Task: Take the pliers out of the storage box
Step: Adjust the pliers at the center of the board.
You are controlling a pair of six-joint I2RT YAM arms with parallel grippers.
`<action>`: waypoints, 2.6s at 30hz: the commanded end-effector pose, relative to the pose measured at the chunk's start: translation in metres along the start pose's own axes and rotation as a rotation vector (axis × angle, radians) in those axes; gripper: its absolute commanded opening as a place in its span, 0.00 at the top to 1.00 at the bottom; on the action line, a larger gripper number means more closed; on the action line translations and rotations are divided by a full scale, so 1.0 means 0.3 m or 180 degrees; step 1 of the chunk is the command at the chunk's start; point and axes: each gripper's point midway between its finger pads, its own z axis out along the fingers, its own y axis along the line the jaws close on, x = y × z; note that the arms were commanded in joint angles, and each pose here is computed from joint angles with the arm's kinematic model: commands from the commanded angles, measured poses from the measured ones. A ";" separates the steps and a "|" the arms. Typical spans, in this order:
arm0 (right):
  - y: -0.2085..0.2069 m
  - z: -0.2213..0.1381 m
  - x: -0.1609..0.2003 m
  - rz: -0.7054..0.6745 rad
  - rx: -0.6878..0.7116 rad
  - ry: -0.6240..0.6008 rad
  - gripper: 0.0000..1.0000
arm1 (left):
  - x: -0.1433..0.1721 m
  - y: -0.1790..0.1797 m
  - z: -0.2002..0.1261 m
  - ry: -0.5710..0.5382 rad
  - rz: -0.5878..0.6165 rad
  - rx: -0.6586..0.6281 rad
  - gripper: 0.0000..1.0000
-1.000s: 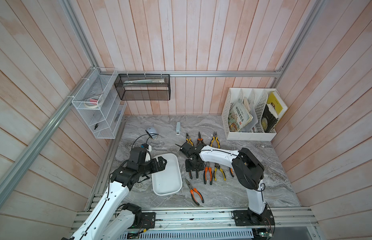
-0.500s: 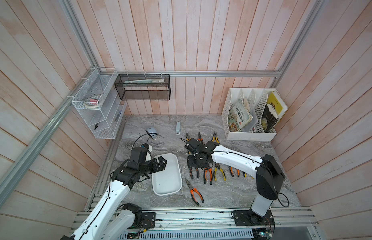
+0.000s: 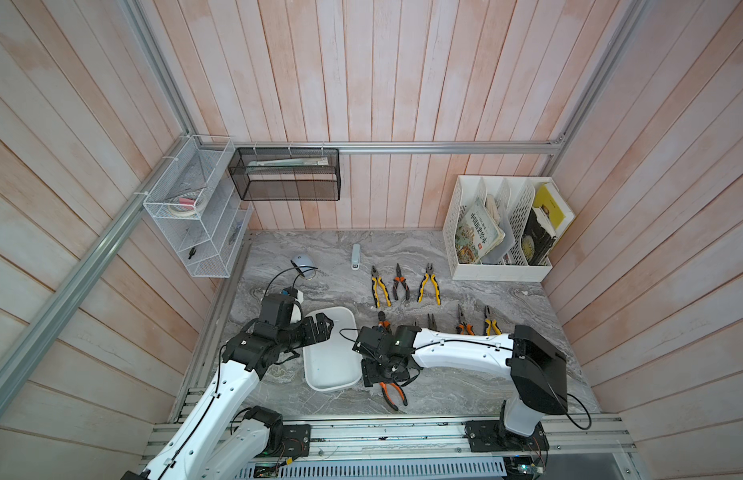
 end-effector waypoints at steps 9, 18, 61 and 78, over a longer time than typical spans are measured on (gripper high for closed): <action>-0.100 0.051 0.070 0.0126 0.0285 0.0171 0.24 | 0.005 0.010 0.000 -0.0004 -0.0013 -0.0024 0.00; -0.140 0.100 0.133 0.0342 0.0301 0.0324 0.35 | 0.004 0.011 -0.002 -0.0015 -0.0016 -0.0029 0.00; -0.166 0.100 0.105 0.0826 0.0219 0.0277 0.72 | 0.002 -0.001 -0.011 -0.0053 0.0018 0.0041 0.00; -0.153 0.093 0.032 0.0705 0.0289 0.0202 0.42 | 0.005 0.003 -0.005 -0.0025 0.0011 0.0019 0.00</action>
